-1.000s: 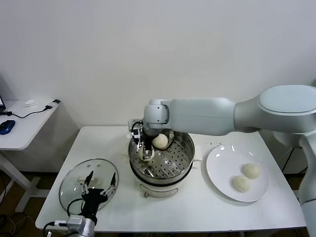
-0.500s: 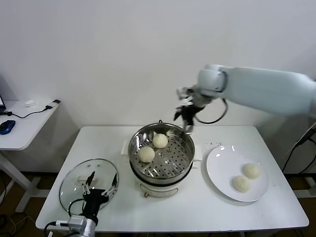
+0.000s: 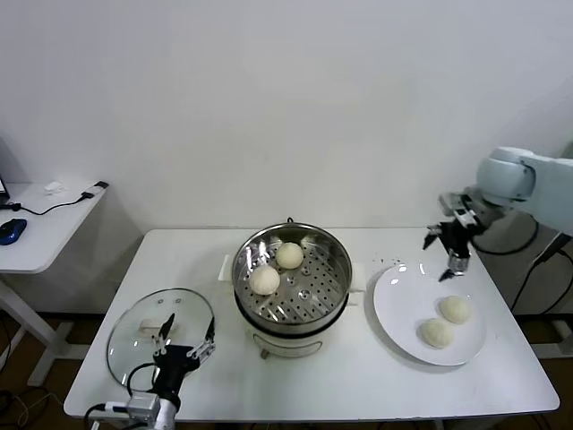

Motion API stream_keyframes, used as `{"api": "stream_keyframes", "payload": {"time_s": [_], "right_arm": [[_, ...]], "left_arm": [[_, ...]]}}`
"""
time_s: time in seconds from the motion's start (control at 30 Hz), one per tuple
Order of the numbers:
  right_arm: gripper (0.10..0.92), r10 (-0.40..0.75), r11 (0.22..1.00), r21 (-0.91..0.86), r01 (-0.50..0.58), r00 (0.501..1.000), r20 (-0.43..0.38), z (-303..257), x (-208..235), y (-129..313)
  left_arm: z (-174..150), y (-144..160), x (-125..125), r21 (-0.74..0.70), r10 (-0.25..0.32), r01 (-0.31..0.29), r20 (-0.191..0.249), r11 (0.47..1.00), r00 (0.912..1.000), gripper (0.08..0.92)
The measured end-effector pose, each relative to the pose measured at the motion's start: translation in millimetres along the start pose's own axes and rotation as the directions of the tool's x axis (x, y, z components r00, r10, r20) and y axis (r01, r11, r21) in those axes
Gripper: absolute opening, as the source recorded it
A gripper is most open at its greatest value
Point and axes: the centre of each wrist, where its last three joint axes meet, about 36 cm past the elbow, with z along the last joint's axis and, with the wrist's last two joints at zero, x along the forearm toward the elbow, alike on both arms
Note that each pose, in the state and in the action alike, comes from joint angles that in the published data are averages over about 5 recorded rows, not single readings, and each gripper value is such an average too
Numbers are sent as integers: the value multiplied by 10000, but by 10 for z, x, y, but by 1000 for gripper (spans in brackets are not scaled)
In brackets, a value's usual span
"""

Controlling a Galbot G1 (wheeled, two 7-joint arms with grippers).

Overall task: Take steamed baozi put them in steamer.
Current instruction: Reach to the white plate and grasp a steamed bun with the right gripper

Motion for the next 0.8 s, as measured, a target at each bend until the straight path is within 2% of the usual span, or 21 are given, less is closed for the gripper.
{"api": "stream_keyframes", "payload": {"time_s": [0.4, 0.8], "right_arm": [[823, -623, 9969, -500, 614, 9979, -154, 238, -763, 323], [823, -694, 9948, -771, 671, 9972, -272, 198, -1258, 471]], "left_arm": [[45, -25, -24, 5, -7, 7, -104, 10000, 9999, 823], [88, -45, -5, -65, 46, -48, -242, 10000, 9997, 823]]}}
